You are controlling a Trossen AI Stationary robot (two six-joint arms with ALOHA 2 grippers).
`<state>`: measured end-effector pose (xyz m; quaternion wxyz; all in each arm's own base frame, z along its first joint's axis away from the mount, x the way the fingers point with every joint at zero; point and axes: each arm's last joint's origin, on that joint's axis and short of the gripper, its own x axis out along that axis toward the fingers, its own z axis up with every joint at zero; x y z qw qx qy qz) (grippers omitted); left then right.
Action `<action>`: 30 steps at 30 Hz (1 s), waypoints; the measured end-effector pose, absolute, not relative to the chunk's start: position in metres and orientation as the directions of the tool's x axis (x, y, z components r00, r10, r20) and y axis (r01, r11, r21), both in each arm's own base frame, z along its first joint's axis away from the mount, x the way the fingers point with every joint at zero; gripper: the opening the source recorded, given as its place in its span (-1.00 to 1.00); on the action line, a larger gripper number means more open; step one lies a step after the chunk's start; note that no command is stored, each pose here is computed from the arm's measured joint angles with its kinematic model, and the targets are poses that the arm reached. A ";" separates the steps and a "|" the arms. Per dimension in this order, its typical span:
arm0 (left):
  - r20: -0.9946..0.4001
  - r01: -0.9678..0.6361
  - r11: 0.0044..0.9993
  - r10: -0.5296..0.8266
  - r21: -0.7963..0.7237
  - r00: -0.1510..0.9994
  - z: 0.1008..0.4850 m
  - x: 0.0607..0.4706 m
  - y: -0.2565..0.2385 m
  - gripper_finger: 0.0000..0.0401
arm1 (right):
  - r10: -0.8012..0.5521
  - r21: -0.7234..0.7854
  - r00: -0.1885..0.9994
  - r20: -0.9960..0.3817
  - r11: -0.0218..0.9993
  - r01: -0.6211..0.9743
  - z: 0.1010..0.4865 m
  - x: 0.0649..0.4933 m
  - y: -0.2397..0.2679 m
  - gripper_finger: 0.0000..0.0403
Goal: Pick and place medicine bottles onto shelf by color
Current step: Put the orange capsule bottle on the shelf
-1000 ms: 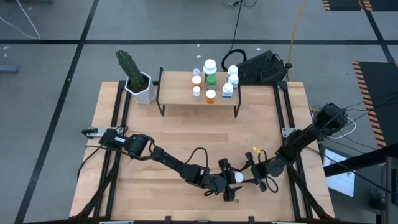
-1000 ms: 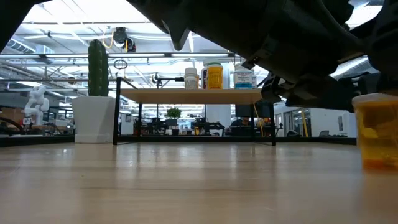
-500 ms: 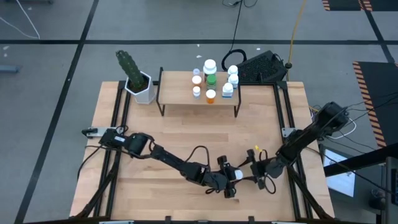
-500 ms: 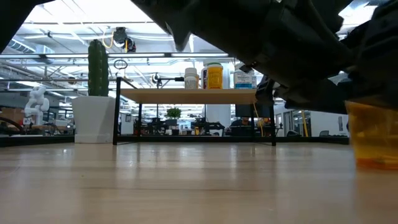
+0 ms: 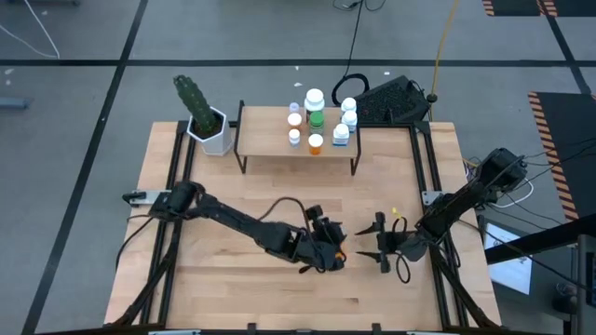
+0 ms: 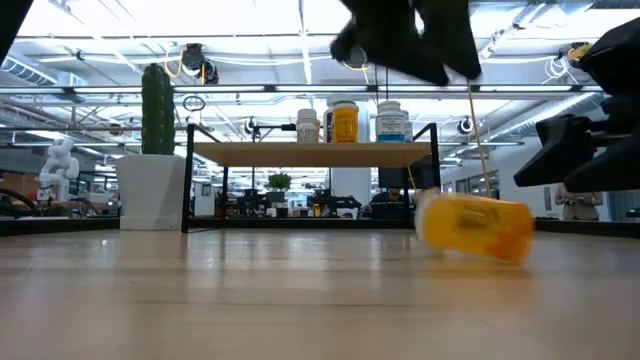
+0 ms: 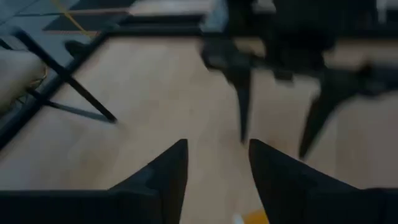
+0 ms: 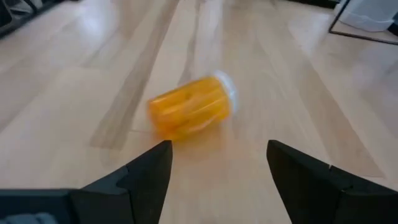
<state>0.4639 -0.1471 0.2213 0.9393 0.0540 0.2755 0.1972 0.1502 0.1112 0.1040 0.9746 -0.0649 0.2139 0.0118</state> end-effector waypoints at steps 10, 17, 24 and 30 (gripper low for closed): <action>-0.621 -0.529 0.847 0.444 0.057 0.645 0.222 0.448 -0.127 -0.22 | -0.013 0.114 0.931 -0.364 0.992 0.059 0.110 0.157 0.108 0.28; -0.658 -0.603 0.791 0.510 0.106 0.553 0.215 0.434 -0.131 0.15 | 0.068 0.329 0.895 -0.441 0.940 0.091 0.126 0.193 0.102 0.31; -0.668 -0.585 0.799 0.511 0.138 0.541 0.213 0.427 -0.143 0.51 | -0.025 0.334 0.810 -0.585 0.903 0.269 0.133 0.210 0.096 0.32; -0.684 -0.608 0.777 0.533 0.163 0.498 0.211 0.421 -0.143 0.60 | 0.006 0.384 0.771 -0.637 0.870 0.310 0.124 0.212 0.092 0.31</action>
